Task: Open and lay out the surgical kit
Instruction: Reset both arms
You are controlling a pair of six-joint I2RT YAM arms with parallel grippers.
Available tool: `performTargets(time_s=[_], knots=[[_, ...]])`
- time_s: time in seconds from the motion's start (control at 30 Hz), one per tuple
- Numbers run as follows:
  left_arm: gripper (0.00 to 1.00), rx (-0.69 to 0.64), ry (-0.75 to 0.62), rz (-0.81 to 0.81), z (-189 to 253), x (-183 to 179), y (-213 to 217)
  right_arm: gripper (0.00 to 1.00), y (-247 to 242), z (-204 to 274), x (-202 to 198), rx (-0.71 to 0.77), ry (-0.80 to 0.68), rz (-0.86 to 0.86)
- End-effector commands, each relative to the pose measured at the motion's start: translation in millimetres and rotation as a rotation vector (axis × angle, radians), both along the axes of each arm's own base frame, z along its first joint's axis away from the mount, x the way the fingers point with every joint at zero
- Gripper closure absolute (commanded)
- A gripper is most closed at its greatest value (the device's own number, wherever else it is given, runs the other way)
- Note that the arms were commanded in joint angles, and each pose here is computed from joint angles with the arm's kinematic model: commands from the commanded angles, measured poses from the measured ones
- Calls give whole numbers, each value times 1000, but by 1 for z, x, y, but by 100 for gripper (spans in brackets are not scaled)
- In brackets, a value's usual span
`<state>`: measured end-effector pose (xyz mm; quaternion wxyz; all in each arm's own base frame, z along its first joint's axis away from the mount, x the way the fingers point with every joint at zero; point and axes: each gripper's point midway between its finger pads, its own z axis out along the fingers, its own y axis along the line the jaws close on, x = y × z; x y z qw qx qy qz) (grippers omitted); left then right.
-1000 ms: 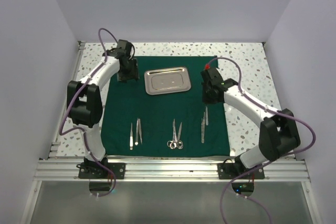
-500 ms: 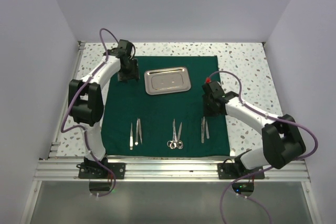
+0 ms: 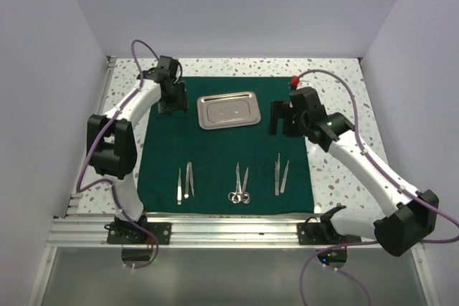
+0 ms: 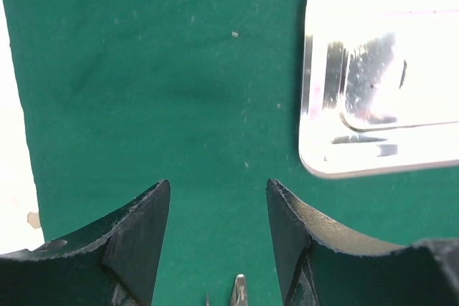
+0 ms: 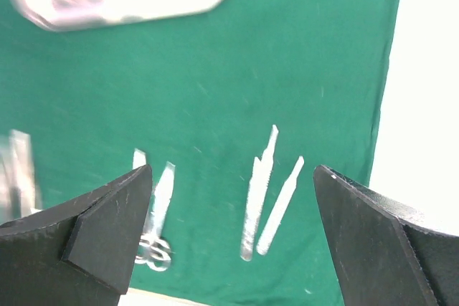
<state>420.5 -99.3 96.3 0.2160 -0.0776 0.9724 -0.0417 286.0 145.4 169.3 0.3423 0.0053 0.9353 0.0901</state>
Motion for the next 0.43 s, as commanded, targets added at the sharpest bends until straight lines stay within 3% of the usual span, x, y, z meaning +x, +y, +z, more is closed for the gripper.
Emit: performTargets(time_s=[0.0,0.23,0.4], knots=[[39,-47,-82,22,29,-4,1,2,-8,50,2,-7,-86,-14],[39,-73,-133,14,38,-16,-1,2,-5,134,9,68,-297,24],[40,-15,-188,22,54,-26,14,2,-1,137,14,71,-262,15]])
